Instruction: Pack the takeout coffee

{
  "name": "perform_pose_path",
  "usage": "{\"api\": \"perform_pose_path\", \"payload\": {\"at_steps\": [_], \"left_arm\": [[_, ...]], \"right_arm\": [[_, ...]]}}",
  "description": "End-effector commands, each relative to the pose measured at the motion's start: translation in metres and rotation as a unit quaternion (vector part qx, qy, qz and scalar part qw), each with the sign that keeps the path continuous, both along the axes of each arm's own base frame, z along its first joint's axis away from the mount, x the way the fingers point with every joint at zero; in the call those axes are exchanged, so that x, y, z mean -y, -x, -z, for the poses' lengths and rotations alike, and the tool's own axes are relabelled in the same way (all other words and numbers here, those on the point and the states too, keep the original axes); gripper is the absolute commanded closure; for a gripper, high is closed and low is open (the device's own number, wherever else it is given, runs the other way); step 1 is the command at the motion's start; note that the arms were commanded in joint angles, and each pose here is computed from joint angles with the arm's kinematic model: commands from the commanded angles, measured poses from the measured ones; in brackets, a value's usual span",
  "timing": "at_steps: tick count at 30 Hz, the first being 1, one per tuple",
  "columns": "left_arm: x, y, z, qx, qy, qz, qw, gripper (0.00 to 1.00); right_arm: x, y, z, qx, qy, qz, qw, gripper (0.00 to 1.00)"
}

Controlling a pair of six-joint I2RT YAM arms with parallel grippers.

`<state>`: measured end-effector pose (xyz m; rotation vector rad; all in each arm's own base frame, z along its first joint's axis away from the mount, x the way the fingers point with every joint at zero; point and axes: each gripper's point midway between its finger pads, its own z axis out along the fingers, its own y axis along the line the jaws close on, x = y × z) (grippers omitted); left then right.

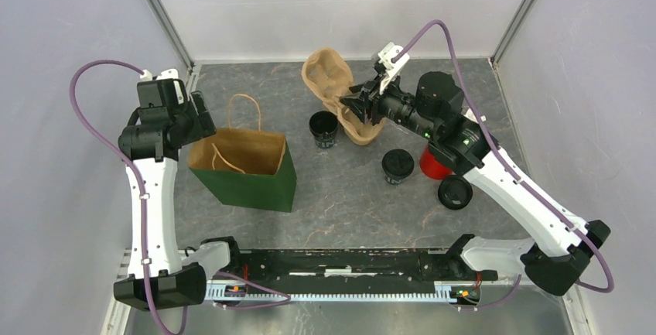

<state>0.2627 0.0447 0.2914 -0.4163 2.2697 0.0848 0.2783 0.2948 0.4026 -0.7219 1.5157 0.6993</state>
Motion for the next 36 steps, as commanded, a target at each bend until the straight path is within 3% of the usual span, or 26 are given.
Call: {"api": "perform_pose_path", "payload": {"at_steps": [1, 8, 14, 20, 27, 32, 36], "left_arm": [[0.000, 0.002, -0.003, 0.017, -0.021, 0.031, 0.999, 0.27], [0.007, 0.008, 0.012, -0.001, -0.013, 0.051, 0.999, 0.36], [0.030, 0.013, -0.001, 0.023, 0.029, 0.094, 0.995, 0.70], [0.069, 0.020, -0.010, 0.044, 0.090, 0.186, 0.977, 0.87], [0.111, 0.026, -0.030, 0.082, 0.183, 0.256, 0.946, 0.93], [0.135, 0.025, -0.030, 0.086, 0.266, 0.273, 0.920, 0.96], [0.140, 0.024, -0.023, 0.082, 0.295, 0.263, 0.915, 0.97]], "right_arm": [[0.009, 0.008, -0.024, 0.040, -0.014, -0.001, 0.999, 0.61], [0.012, 0.012, -0.028, 0.043, -0.012, -0.002, 0.999, 0.61], [0.017, 0.015, -0.024, 0.042, -0.005, 0.001, 0.999, 0.61], [0.025, 0.021, -0.020, 0.042, -0.003, 0.004, 0.999, 0.60], [0.032, 0.034, -0.025, 0.059, 0.014, -0.013, 0.998, 0.60], [0.018, 0.050, -0.044, 0.075, -0.027, -0.068, 0.994, 0.60], [0.006, 0.056, -0.045, 0.061, -0.052, -0.095, 0.992, 0.60]]}}
